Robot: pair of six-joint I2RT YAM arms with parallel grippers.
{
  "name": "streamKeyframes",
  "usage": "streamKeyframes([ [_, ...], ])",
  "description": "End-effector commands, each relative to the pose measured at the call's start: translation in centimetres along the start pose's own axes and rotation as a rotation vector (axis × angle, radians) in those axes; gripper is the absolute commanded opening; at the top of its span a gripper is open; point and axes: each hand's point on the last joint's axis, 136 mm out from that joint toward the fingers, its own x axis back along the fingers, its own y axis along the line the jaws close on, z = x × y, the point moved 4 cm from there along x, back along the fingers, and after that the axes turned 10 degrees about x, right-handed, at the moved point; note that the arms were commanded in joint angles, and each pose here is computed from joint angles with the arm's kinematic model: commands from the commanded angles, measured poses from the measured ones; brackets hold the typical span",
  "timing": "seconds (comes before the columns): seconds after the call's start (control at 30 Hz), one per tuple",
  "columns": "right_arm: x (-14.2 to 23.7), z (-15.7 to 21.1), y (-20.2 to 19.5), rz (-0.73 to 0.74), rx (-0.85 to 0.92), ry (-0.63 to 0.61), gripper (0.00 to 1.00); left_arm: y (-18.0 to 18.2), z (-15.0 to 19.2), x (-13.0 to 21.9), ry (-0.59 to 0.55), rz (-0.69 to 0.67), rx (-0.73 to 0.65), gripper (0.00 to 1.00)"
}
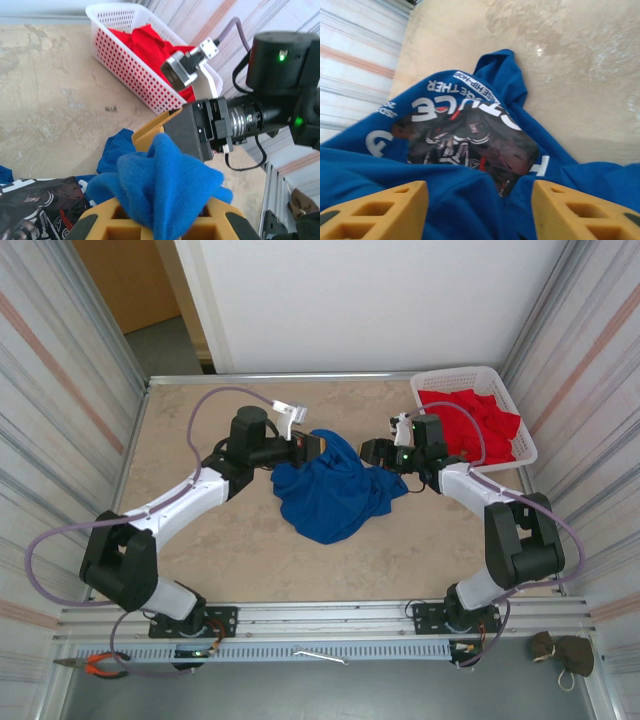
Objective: Fold the inside-out t-shirt
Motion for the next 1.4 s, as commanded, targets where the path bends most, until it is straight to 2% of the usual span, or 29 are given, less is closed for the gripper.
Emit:
streamKeyframes([
  [0.0,2.6,-1.2,2.6,0.087,0.075,-0.063,0.58,-0.1,-0.6,1.1,-0.042,-0.027,0.078,0.0],
  [0.13,6.0,0.4,6.4,0.148,0.162,-0.11,0.51,0.8,-0.5,1.1,-0.016,-0.087,0.14,0.0],
  [0.3,7.5,1.5,12.6,0.053,0.253,-0.158,0.28,1.4,-0.5,0.9,-0.004,-0.115,0.171,0.0],
  [0.47,4.9,0.9,15.2,-0.092,0.254,-0.151,0.19,1.3,-0.7,0.6,-0.002,-0.093,0.191,0.0],
  [0.63,0.8,-0.5,13.7,-0.125,0.216,-0.13,0.18,0.7,-0.9,0.5,0.002,-0.061,0.201,0.0],
  [0.7,-0.4,-0.9,12.0,-0.073,0.195,-0.121,0.21,0.4,-0.9,0.7,-0.003,-0.043,0.206,0.0],
  [0.73,-0.9,-1.0,11.0,-0.041,0.184,-0.117,0.3,0.3,-0.9,0.8,-0.007,-0.036,0.211,0.0],
  [0.77,-1.2,-1.0,10.2,-0.019,0.172,-0.115,0.45,0.2,-0.9,0.8,-0.01,-0.029,0.211,0.0],
  [0.8,-1.5,-0.9,9.5,-0.002,0.161,-0.112,0.55,0.1,-0.8,0.9,-0.011,-0.025,0.212,0.0],
  [0.83,-1.7,-0.9,9.0,0.006,0.149,-0.106,0.6,0.0,-0.9,1.0,-0.013,-0.019,0.212,0.0],
  [0.93,-2.4,-0.6,8.5,-0.006,0.137,-0.087,0.64,-0.2,-0.8,1.0,-0.008,-0.004,0.217,0.0],
  [1.1,-3.8,0.0,9.7,-0.079,0.143,-0.049,0.63,-0.4,-1.0,0.8,-0.018,0.033,0.228,0.0],
  [1.17,-4.3,0.1,10.5,-0.129,0.142,-0.037,0.57,-0.3,-1.0,0.5,-0.014,0.044,0.24,0.0],
  [1.2,-4.5,0.0,10.8,-0.15,0.139,-0.032,0.51,-0.1,-0.9,0.4,-0.013,0.046,0.249,0.0],
  [1.3,-4.0,-0.6,11.4,-0.199,0.135,-0.042,0.13,1.1,-0.9,0.5,-0.028,0.033,0.294,0.0],
  [1.33,-3.4,-1.1,11.6,-0.218,0.132,-0.057,0.04,1.9,-1.0,0.8,-0.044,0.022,0.316,0.0],
  [1.37,-2.6,-1.5,11.8,-0.24,0.131,-0.07,0.0,2.8,-1.1,1.1,-0.058,0.004,0.339,0.0],
])
